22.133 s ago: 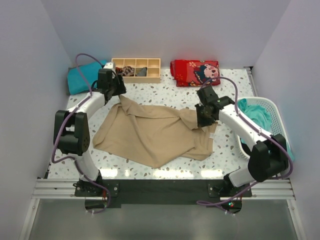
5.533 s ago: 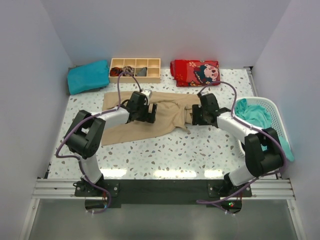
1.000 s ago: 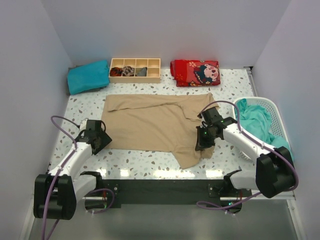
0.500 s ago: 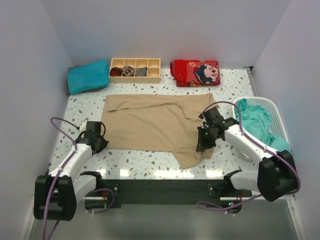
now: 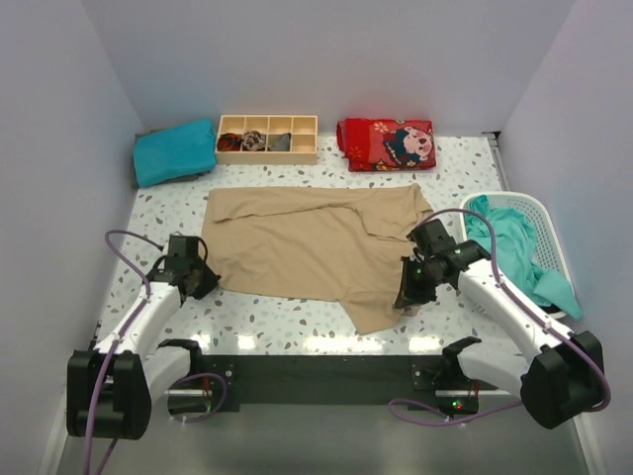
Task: Fold and stack the t-shirts
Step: Grap the side of the flattened tshirt closest away from the robot with both arms
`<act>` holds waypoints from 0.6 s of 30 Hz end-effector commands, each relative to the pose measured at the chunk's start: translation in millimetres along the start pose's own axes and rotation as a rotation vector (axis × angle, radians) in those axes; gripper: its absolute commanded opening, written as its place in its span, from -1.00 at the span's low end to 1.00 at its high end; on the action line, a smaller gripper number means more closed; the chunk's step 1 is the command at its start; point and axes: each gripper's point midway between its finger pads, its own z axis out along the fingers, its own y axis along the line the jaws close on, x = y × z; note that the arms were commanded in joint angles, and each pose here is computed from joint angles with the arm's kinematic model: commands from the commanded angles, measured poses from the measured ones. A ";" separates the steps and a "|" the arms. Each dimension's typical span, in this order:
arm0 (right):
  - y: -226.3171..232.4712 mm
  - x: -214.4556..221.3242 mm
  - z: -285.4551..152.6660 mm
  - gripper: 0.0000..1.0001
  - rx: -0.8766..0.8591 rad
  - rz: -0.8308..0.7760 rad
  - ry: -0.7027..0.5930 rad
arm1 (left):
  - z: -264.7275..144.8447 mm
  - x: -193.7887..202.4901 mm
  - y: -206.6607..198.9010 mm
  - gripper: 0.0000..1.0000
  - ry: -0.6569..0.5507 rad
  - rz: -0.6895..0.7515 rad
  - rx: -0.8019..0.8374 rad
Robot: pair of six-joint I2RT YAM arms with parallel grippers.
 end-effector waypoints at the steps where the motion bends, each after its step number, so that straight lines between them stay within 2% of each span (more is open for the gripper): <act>1: 2.8 23.0 -18.3 -1.00 -0.018 0.040 0.074 | -10.3 -8.9 -25.7 -1.00 0.020 0.031 0.098; 3: 2.7 21.5 -23.0 -1.00 -0.021 0.048 0.043 | -10.4 -6.9 -25.1 -1.00 0.036 0.043 0.093; 9: 6.9 -21.3 -33.6 -1.00 0.004 0.063 -0.156 | -17.2 -14.4 -28.2 -1.00 0.019 0.057 0.092; 12: -1.6 -35.3 -39.6 -1.00 0.086 0.069 -0.188 | -23.1 -26.1 -29.6 -1.00 -0.018 0.052 0.076; 18: -26.0 -35.2 -49.9 -1.00 0.218 0.110 -0.224 | -30.7 -32.9 -26.8 -1.00 -0.042 0.041 0.052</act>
